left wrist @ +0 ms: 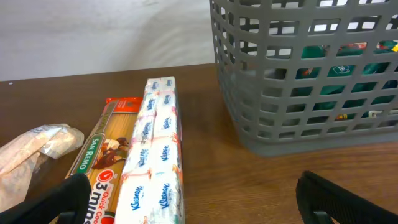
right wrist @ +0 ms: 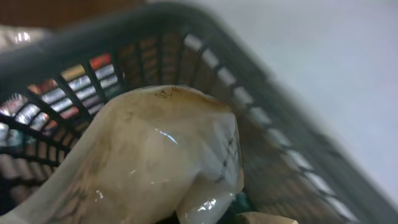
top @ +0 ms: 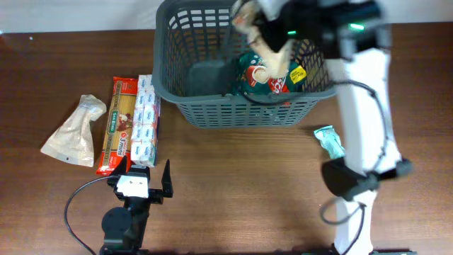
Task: Pack container
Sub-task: 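Carry the beige pouch into the basket and release it, then grasp the mint-green wrapped packet with the right gripper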
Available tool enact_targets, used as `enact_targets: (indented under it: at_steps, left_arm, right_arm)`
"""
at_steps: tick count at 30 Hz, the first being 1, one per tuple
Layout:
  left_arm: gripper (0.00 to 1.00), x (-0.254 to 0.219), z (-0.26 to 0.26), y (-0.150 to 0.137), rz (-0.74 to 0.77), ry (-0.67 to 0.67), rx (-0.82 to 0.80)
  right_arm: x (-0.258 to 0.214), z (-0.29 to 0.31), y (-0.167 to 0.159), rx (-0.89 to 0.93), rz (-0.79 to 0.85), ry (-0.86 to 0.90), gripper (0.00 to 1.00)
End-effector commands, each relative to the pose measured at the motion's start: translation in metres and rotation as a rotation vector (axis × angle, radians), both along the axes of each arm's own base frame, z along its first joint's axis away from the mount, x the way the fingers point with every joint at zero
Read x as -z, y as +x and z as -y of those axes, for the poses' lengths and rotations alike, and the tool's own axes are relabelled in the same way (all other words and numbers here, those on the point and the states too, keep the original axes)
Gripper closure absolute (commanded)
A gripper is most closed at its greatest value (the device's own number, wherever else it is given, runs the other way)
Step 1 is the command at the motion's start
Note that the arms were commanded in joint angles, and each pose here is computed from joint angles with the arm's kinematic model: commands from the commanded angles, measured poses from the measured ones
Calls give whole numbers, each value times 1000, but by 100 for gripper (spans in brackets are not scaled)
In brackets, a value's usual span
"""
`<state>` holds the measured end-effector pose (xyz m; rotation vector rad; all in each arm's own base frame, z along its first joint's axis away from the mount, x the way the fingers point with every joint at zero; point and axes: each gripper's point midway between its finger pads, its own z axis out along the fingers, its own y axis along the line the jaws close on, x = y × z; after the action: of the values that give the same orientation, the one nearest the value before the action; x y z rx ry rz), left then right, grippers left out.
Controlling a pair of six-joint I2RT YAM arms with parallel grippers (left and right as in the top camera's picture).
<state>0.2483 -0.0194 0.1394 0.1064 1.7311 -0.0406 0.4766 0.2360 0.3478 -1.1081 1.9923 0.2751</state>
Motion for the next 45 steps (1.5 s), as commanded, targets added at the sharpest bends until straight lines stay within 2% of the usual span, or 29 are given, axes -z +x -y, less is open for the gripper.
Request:
enact_targets:
  at_steps: [1, 3, 7, 8, 10, 12, 13, 17, 20, 21, 23, 26, 27, 30, 33, 35, 38, 45]
  left_arm:
    - [1, 2, 0, 0, -2, -10, 0]
    - [1, 2, 0, 0, -2, -10, 0]
    - [1, 2, 0, 0, -2, -10, 0]
    - [1, 2, 0, 0, -2, -10, 0]
    - [1, 2, 0, 0, -2, -11, 0]
    - [1, 2, 0, 0, -2, -11, 0]
    - [1, 2, 0, 0, -2, -10, 0]
    - [1, 2, 0, 0, -2, -10, 0]
    - [1, 2, 0, 0, -2, -10, 0]
    - [1, 2, 0, 0, -2, -10, 0]
    - [1, 2, 0, 0, -2, -10, 0]
    - [1, 2, 0, 0, -2, -10, 0]
    - [1, 2, 0, 0, -2, -10, 0]
    - [1, 2, 0, 0, -2, -10, 0]
    - [1, 2, 0, 0, -2, -10, 0]
    - [1, 2, 0, 0, -2, -10, 0]
    - [1, 2, 0, 0, -2, -10, 0]
    - [1, 2, 0, 0, -2, -10, 0]
  right_arm:
    - [50, -31, 15, -65, -59, -33, 96]
    - [87, -44, 26, -79, -105, -51, 96]
    - [131, -55, 28, -72, -227, -40, 96]
    - [136, -55, 26, -71, -246, -39, 93]
    - [139, -53, 23, -65, -267, -45, 69]
    - [131, -48, 22, -23, -271, -42, 25]
    - [124, -42, 23, 10, -263, -43, 22]
    - [76, -14, 23, 122, -177, -43, 34]
    - [14, 25, 17, 245, -74, 9, 35]
    - [-17, 54, 14, 320, -29, 46, 35]
    - [-48, 96, 9, 415, 15, 96, 34]
    - [-76, 173, 3, 574, 65, 129, 35]
    - [-80, 222, -1, 692, 65, 151, 34]
    - [-62, 293, -7, 872, 17, 174, 34]
    - [4, 345, -18, 1005, -170, 187, 30]
    - [69, 345, -30, 1014, -375, 198, 31]
    - [122, 332, -46, 999, -544, 173, 31]
    - [196, 309, -88, 935, -789, 117, 31]
